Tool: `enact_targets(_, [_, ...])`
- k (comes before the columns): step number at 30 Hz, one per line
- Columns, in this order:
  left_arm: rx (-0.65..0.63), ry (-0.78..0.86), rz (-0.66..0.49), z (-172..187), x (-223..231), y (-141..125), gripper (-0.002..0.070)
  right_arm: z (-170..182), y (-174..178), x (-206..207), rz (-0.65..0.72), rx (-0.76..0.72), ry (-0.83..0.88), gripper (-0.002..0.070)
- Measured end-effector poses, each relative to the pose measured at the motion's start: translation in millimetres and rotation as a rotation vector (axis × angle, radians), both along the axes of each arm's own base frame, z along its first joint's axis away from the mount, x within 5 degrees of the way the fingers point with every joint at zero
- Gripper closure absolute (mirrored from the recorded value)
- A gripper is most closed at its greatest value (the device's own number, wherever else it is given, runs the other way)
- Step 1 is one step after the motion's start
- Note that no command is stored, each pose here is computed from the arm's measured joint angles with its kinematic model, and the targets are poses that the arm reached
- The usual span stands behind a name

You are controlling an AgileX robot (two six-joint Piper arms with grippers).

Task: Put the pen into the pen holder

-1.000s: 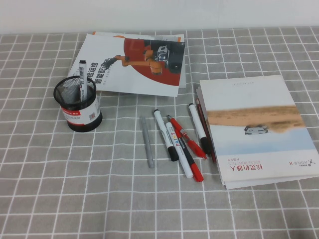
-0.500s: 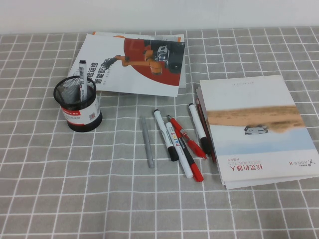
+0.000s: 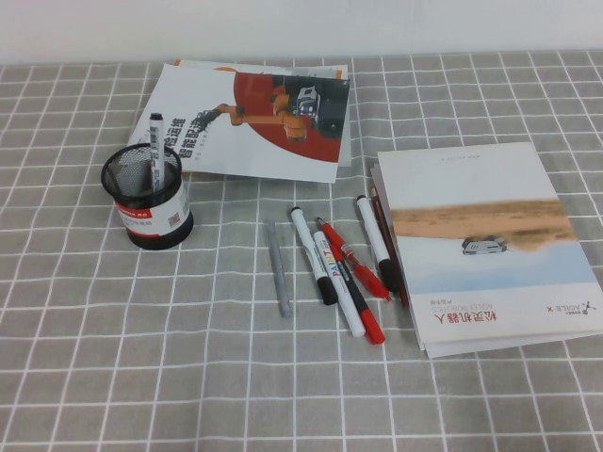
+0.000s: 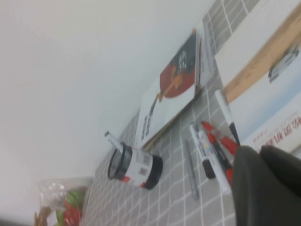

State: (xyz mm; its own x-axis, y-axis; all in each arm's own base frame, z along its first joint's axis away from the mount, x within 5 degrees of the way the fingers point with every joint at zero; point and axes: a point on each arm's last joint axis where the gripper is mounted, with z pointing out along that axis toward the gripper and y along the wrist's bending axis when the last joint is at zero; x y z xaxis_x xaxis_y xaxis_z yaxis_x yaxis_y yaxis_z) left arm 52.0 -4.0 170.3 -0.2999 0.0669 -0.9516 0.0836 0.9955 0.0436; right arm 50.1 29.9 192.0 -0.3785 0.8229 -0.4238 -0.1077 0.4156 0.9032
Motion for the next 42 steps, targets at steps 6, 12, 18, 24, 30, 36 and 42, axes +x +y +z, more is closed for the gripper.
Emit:
enact_targets(6, [0.0, 0.0, 0.0, 0, 0, 0, 0.0678, -2, 2, -1, 0.033, -0.1, -0.022, 0.0689])
enact_targets(12, [0.0, 0.0, 0.0, 0, 0, 0, 0.0678, 23, 10, -6, 0.154, -0.268, -0.031, 0.0688])
enact_targets(18, [0.0, 0.0, 0.0, 0, 0, 0, 0.0678, 82, 15, 16, 0.312, -0.606, 0.112, 0.0688])
enact_targets(24, [0.0, 0.0, 0.0, 0, 0, 0, 0.0678, 110, 17, 80, 0.54, -0.896, 0.484, 0.0688])
enact_targets(30, [0.0, 0.0, 0.0, 0, 0, 0, 0.0678, 95, 41, 154, 0.783, -1.003, 0.73, 0.0688])
enact_targets(36, [0.0, 0.0, 0.0, 0, 0, 0, 0.0678, 81, 106, 215, 0.868, -1.286, 0.786, 0.0688])
enact_targets(42, [0.0, 0.0, 0.0, 0, 0, 0, 0.0678, 60, 181, 272, 0.922, -1.371, 0.708, 0.0688])
